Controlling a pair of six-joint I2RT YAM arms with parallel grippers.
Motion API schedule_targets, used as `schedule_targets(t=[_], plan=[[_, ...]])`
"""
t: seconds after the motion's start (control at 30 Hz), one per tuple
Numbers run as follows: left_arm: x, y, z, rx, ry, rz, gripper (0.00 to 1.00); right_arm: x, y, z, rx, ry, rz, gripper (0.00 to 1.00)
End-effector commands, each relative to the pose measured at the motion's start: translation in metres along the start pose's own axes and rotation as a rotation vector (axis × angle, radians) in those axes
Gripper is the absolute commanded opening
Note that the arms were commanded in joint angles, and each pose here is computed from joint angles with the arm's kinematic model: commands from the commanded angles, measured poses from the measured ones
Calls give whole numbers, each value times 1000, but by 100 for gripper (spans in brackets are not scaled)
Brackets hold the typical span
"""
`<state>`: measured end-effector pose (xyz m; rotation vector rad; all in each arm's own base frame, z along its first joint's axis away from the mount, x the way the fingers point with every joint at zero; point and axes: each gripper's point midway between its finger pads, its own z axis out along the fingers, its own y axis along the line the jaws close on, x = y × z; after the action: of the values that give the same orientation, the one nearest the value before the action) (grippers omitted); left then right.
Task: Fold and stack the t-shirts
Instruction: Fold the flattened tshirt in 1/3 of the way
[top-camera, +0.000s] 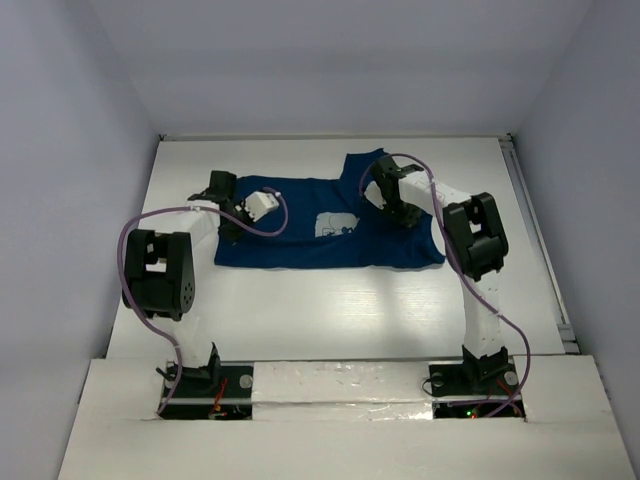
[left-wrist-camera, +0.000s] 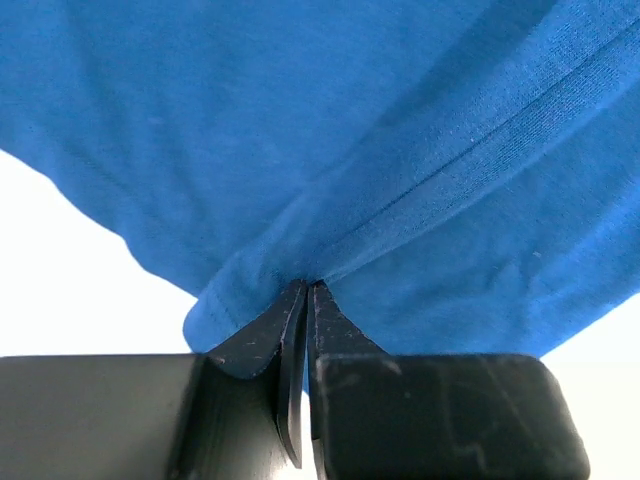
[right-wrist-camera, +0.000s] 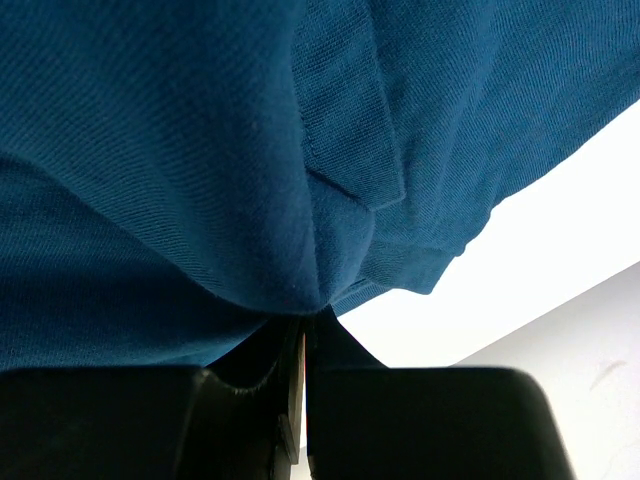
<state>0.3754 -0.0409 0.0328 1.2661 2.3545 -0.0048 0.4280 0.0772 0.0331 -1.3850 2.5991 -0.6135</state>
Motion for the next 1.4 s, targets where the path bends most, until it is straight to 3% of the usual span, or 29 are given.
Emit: schedule_targets(t=[0.0,0.13,0.37,0.93,1.07,1.2,1.37], plan=[[-19,33,-15,-117,-43,-22,0,0,-10,-16,18,-37,27,0],[-32,50,-17,-180,-82,-45,0,1,-10,-17,25,-36,28,0],[-49,62,-2,-151,-106,-82,0,2,-14,-16,47,-28,35,0],[-30,50,21,-112,-30,-80,5,3,-31,-14,138,25,82,2],[-25,50,23,-123,-13,-86,15,9,-37,-12,189,60,108,10],[-24,55,20,-152,-2,-100,32,15,-46,-17,233,73,161,21],[-31,60,0,-197,-31,-106,34,17,-62,-43,290,34,220,24]])
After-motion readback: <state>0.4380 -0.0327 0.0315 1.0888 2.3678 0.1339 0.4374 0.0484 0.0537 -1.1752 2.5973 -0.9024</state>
